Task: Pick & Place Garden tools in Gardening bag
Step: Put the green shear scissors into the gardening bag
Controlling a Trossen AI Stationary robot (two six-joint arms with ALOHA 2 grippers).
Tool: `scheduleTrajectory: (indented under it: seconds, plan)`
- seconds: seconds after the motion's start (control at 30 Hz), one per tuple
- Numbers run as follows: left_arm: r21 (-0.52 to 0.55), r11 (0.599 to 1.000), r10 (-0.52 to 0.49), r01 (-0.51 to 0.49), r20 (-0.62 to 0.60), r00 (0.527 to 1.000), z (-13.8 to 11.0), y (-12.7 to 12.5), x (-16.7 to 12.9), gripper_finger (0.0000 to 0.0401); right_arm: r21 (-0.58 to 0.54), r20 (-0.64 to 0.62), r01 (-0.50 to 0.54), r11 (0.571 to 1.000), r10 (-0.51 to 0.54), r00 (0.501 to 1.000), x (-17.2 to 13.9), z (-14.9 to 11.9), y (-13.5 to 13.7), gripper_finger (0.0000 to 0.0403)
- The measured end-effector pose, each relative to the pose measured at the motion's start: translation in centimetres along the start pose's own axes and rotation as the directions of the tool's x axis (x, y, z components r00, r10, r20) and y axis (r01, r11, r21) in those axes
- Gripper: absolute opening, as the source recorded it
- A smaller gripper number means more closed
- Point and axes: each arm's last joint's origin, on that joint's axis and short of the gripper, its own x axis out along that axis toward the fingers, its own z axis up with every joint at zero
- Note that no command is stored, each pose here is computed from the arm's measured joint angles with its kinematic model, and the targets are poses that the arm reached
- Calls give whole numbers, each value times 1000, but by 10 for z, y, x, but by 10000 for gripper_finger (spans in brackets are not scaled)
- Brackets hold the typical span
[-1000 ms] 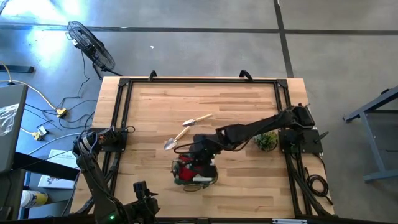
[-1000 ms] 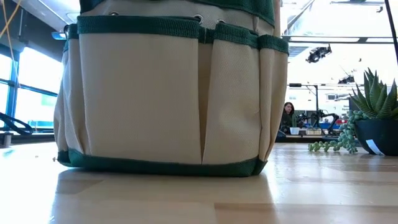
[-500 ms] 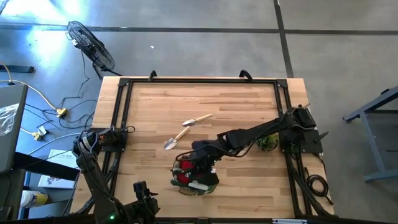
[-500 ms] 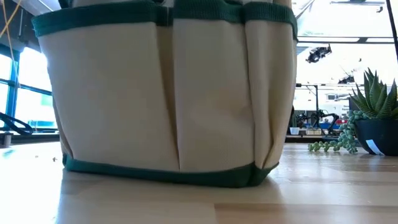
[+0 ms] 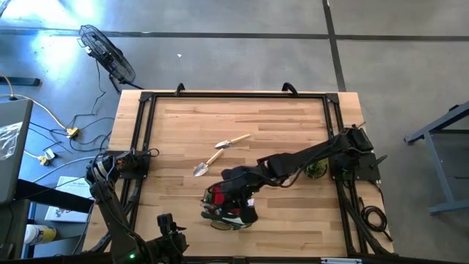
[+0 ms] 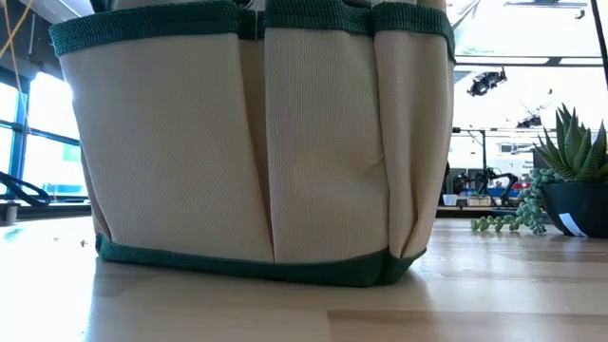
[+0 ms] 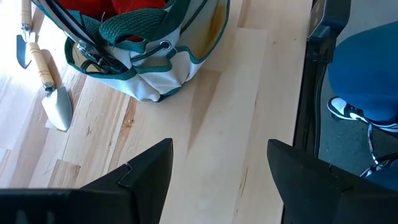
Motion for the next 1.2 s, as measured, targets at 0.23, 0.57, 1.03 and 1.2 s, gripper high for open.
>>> scheduleTrajectory:
  seconds: [0.23,0.57,1.03,1.2]
  plan:
    - [0,1000,0,0,1,1000,0,0,0,251,10,2,4,1000,-4,1000,5,-2,-9,33]
    - [-1,1000,1,-1,5,1000,0,0,0,251,90,-74,-43,995,49,996,32,-20,-25,33]
    - [-4,1000,-5,5,2,1000,0,-1,0,251,259,-217,-16,966,74,973,34,-37,-19,33]
    - [-4,1000,-5,5,2,1000,0,-1,0,251,247,-220,-20,969,76,973,36,-38,-12,33]
